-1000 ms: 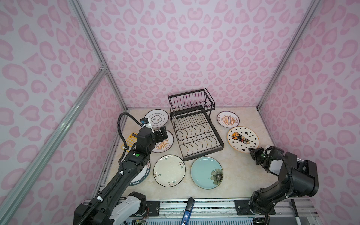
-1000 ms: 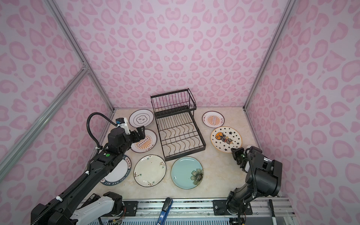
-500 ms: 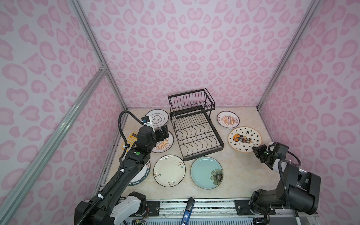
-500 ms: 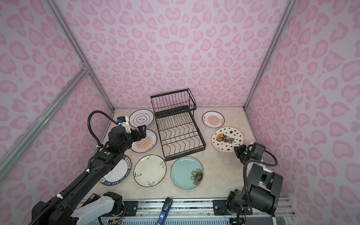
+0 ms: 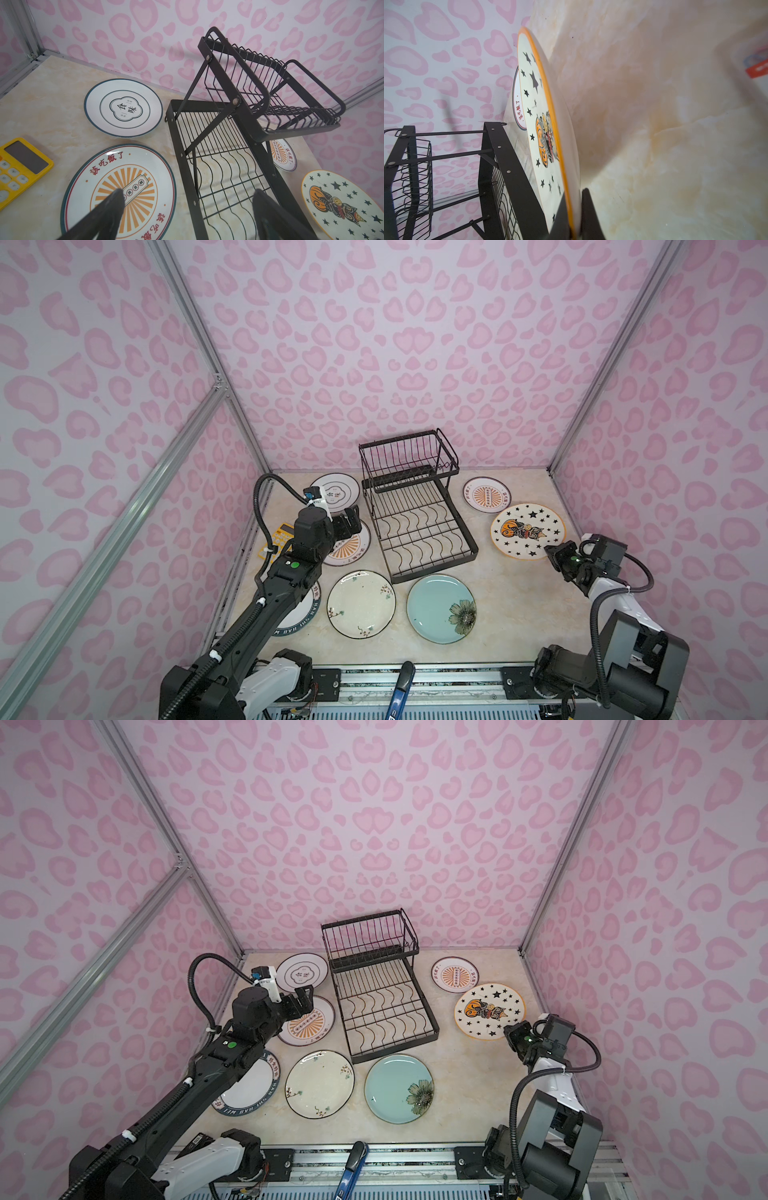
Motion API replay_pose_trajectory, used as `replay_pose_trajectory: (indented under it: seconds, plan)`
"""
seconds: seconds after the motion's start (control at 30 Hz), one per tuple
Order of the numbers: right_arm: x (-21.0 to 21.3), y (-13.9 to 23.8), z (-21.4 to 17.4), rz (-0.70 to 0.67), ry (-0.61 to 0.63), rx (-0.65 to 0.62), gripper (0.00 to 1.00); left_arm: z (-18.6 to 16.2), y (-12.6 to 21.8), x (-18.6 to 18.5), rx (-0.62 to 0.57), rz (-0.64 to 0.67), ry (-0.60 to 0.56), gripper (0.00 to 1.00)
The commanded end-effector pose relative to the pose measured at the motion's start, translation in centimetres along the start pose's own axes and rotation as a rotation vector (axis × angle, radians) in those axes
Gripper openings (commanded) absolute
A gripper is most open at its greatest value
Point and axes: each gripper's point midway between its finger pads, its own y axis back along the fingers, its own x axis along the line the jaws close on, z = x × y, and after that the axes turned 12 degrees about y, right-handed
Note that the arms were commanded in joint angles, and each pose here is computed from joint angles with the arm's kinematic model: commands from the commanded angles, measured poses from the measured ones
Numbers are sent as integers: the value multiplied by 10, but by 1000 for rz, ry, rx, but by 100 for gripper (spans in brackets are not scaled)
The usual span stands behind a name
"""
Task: Load the plates into the dish rack
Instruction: 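Tilt the star-print plate up onto its edge with the right gripper, then carry the upright plate over the rack while the left gripper moves toward it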
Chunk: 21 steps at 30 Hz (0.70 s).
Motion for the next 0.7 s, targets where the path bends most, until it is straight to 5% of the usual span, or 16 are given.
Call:
replay_pose_trajectory:
  seconds: [0.0, 0.4, 0.67]
  plan:
    - [30, 8, 15, 121, 57, -38, 0, 4, 0, -6, 1, -15, 6, 98]
    - [89, 38, 30, 284, 116, -72, 0, -6, -8, -10, 41, -43, 24, 98]
    - [141, 32, 2, 404, 198, 1, 0, -19, -12, -9, 76, -71, 40, 98]
